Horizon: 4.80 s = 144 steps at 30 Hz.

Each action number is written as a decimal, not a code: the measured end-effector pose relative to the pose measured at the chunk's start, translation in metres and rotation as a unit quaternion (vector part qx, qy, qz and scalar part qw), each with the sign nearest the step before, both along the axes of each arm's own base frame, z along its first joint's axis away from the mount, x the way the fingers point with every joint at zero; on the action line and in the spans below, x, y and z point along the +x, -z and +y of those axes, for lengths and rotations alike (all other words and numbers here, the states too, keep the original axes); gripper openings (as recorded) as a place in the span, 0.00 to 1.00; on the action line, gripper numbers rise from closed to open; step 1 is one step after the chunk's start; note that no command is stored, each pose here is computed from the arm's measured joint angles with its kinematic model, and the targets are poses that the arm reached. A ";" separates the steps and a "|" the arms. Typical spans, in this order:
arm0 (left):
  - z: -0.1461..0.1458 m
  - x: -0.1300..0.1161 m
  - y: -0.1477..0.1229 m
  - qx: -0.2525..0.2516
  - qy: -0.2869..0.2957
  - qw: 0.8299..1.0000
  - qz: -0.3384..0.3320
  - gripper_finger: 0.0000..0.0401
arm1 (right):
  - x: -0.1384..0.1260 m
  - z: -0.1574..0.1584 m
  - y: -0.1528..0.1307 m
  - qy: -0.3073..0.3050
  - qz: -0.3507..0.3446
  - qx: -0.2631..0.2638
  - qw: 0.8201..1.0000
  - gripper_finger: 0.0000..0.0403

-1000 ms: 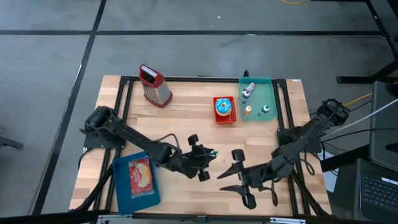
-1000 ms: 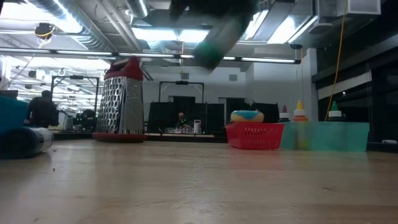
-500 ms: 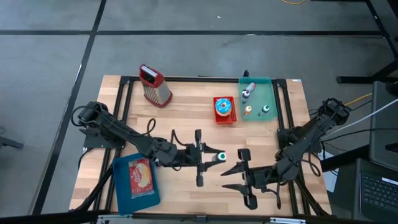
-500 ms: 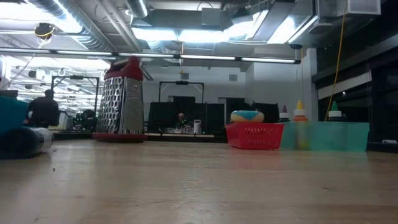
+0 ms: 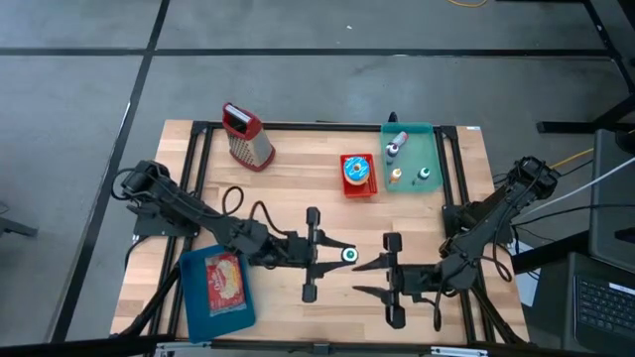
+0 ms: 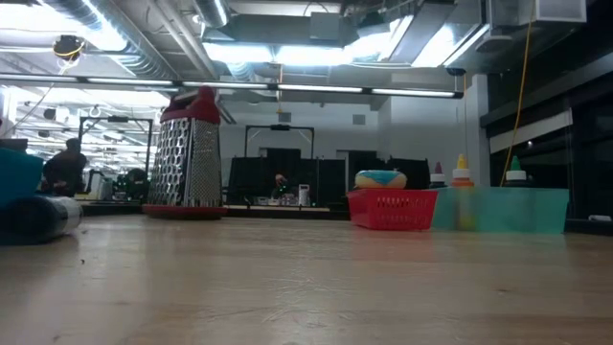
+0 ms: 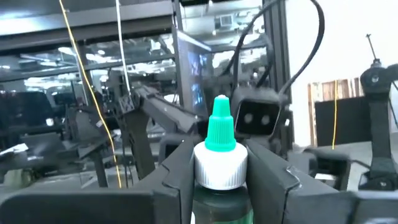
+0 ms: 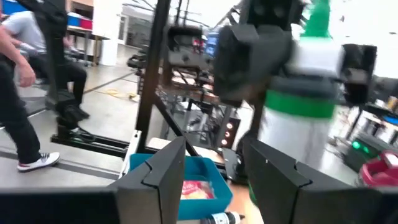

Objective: Pick & Place Food Item
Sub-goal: Put the green food coloring bottle into the light green bin

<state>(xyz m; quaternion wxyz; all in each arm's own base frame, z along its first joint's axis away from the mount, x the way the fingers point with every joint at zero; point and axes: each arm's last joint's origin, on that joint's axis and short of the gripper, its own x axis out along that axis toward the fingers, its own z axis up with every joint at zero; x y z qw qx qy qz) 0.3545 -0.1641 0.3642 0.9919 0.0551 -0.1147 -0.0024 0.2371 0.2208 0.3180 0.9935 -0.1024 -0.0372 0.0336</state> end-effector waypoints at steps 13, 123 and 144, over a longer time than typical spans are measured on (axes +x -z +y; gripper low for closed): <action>-0.026 -0.017 0.003 0.008 -0.002 0.999 0.039 0.26 | 0.001 -0.003 0.000 0.038 0.003 0.016 0.999 0.59; -0.087 -0.058 0.054 -0.006 -0.109 0.976 0.190 0.59 | -0.076 -0.217 0.180 0.612 0.024 0.178 0.770 0.29; -0.087 -0.057 0.054 -0.014 -0.114 0.975 0.188 0.59 | -0.082 -0.232 0.184 0.651 0.041 0.160 0.741 0.30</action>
